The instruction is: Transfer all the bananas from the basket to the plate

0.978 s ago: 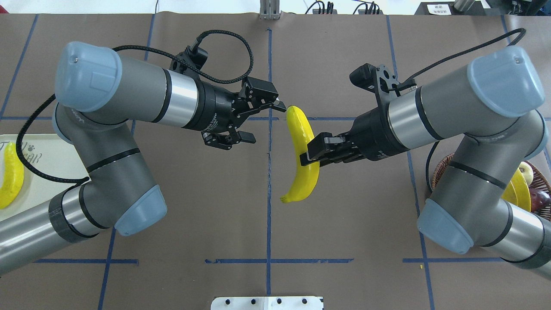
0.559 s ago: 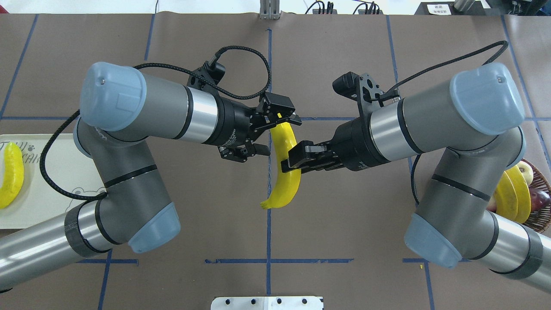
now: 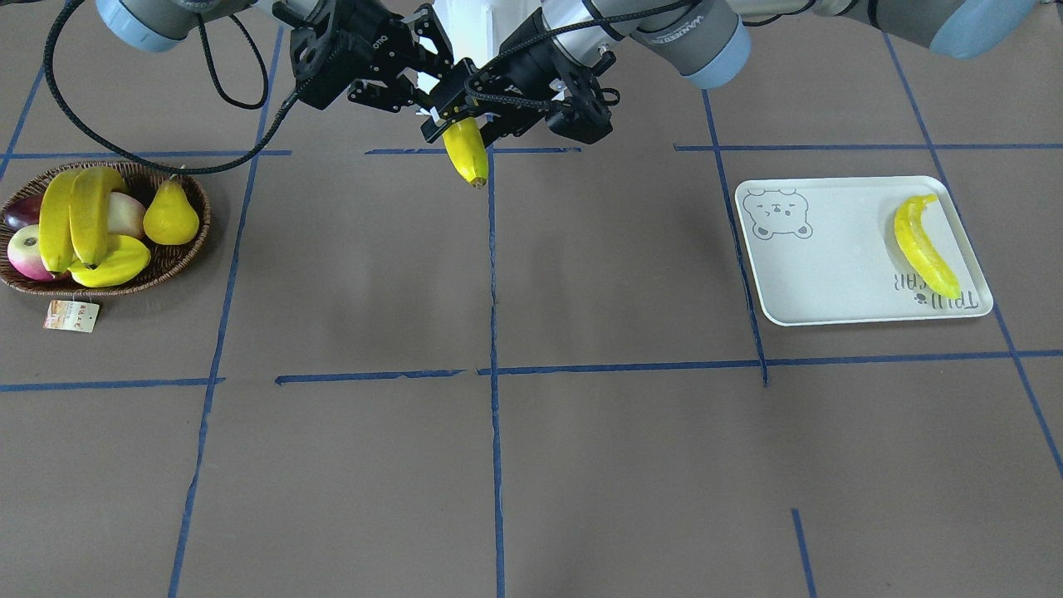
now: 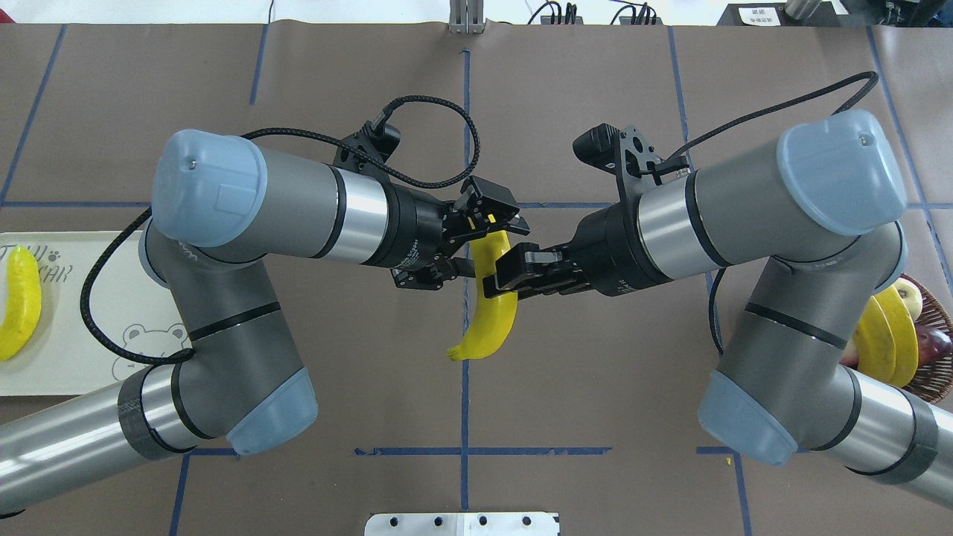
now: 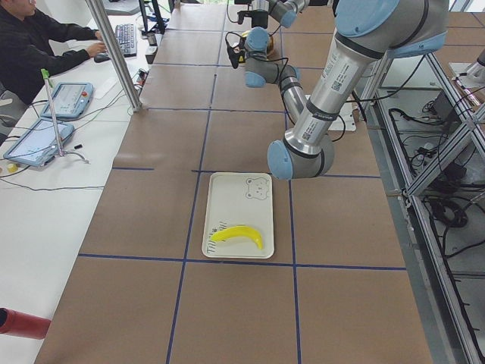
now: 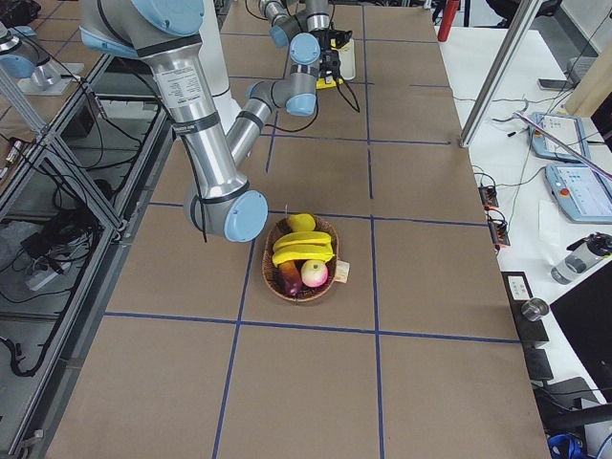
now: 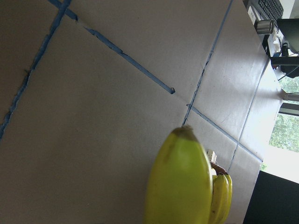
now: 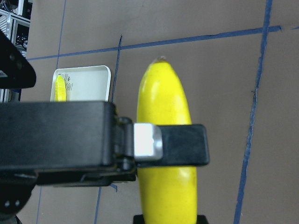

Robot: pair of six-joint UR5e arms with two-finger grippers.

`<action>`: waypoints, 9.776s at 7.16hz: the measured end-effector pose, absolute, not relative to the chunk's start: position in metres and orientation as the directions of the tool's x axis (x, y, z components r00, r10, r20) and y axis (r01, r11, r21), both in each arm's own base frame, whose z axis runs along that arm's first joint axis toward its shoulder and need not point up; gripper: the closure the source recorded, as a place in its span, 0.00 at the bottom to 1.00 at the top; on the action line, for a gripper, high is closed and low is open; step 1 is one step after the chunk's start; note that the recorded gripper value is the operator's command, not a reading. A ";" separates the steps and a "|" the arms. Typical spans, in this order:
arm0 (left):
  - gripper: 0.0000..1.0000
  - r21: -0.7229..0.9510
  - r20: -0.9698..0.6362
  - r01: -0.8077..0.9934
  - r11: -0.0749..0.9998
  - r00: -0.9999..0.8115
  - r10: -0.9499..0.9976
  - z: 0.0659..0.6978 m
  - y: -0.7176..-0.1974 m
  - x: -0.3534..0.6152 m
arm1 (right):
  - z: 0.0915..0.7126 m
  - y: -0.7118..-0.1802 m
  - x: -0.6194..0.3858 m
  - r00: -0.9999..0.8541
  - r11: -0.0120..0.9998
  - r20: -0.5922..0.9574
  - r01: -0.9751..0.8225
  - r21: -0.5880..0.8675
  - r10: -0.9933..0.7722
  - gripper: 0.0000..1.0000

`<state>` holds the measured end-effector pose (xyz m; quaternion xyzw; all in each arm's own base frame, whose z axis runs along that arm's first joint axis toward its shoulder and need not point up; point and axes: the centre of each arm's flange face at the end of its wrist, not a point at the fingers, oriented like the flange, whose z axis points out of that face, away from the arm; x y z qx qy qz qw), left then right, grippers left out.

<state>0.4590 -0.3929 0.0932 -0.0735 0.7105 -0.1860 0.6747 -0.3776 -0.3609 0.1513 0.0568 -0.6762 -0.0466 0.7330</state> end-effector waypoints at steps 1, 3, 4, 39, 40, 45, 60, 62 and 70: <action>1.00 -0.360 -0.933 0.148 0.921 -0.075 -0.353 0.095 -0.393 0.459 | 0.152 -0.361 -0.377 0.082 0.989 0.986 -0.007 0.145 -0.144 0.12; 1.00 -0.357 -0.934 0.148 0.922 -0.072 -0.349 0.096 -0.393 0.459 | 0.153 -0.361 -0.377 0.083 0.990 0.987 -0.009 0.141 -0.140 0.00; 1.00 -0.357 -0.934 0.148 0.922 -0.072 -0.350 0.096 -0.393 0.459 | 0.152 -0.361 -0.376 0.082 0.991 0.988 -0.011 0.134 -0.132 0.00; 0.00 -0.183 -0.830 0.363 0.914 0.441 -0.342 0.346 -0.467 0.294 | 0.433 -0.373 -0.147 0.630 0.960 0.772 -0.157 0.233 -0.084 0.01; 0.00 -0.196 -0.834 0.354 0.915 0.431 -0.345 0.338 -0.463 0.306 | 0.451 -0.364 -0.142 0.655 0.964 0.749 -0.124 0.233 -0.097 0.01; 0.00 -0.206 -0.837 0.333 0.920 0.426 -0.342 0.328 -0.460 0.327 | 0.502 -0.336 -0.186 0.735 0.980 0.663 0.011 0.199 -0.143 0.18; 0.00 -0.206 -0.840 0.331 0.921 0.423 -0.340 0.325 -0.461 0.328 | 0.517 -0.324 -0.199 0.752 0.986 0.641 0.066 0.156 -0.152 0.47; 0.00 -0.206 -0.840 0.331 0.921 0.423 -0.340 0.325 -0.461 0.328 | 0.520 -0.324 -0.201 0.755 0.986 0.638 0.071 0.152 -0.152 0.36; 0.00 -0.207 -0.840 0.333 0.920 0.421 -0.342 0.324 -0.460 0.328 | 0.526 -0.323 -0.212 0.755 0.985 0.634 0.094 0.147 -0.167 0.52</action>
